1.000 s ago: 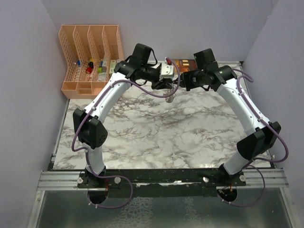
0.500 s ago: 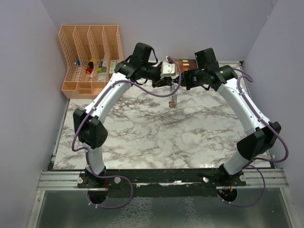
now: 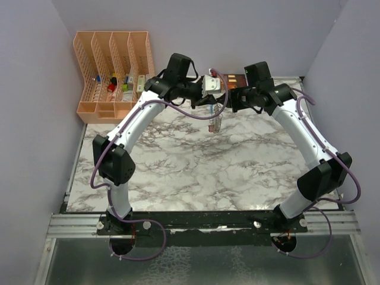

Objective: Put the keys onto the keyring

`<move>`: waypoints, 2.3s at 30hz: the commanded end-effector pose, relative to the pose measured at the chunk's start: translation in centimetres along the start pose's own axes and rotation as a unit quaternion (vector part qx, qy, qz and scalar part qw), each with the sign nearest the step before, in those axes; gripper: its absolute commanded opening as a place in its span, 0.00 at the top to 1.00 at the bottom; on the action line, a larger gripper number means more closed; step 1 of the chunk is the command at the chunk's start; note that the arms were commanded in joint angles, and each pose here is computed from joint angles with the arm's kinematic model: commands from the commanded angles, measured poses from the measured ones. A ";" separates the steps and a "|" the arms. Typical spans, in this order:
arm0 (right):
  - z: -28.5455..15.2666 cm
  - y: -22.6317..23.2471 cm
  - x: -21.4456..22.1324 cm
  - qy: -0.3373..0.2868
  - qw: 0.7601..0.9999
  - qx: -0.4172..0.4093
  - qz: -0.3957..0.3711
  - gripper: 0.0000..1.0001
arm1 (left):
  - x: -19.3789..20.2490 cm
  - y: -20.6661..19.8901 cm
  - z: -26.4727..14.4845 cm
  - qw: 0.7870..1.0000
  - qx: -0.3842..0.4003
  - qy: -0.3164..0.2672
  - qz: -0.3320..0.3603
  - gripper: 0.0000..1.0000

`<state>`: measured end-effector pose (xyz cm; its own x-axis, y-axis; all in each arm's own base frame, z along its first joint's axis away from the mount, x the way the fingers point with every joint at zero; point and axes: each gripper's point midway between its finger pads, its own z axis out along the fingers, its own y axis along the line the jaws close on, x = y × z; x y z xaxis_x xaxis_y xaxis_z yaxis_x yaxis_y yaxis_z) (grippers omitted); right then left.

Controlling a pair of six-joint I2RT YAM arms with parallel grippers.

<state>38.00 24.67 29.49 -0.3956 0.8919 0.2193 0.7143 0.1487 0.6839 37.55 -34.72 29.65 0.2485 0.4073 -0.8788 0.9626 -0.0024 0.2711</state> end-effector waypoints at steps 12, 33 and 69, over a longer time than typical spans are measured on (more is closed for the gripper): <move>-3.5 1.8 0.0 -0.014 0.995 -0.095 -0.022 0.82 | -0.9 0.0 -0.2 1.000 0.009 -0.012 0.007 1.00; -12.6 1.2 2.1 -0.023 0.502 -0.375 -0.780 0.58 | -3.3 -5.1 -3.6 0.993 0.115 -0.037 0.016 1.00; -7.3 -6.0 3.9 0.080 0.404 -0.328 -0.851 0.80 | -5.3 -9.1 -2.2 0.985 0.168 -0.001 0.037 1.00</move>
<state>28.58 24.33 32.13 -0.0544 -0.2929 -0.9546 -0.9532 0.2999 -0.0377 28.01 -34.58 31.00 0.2768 0.4399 -0.8543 0.9388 -0.3134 0.1428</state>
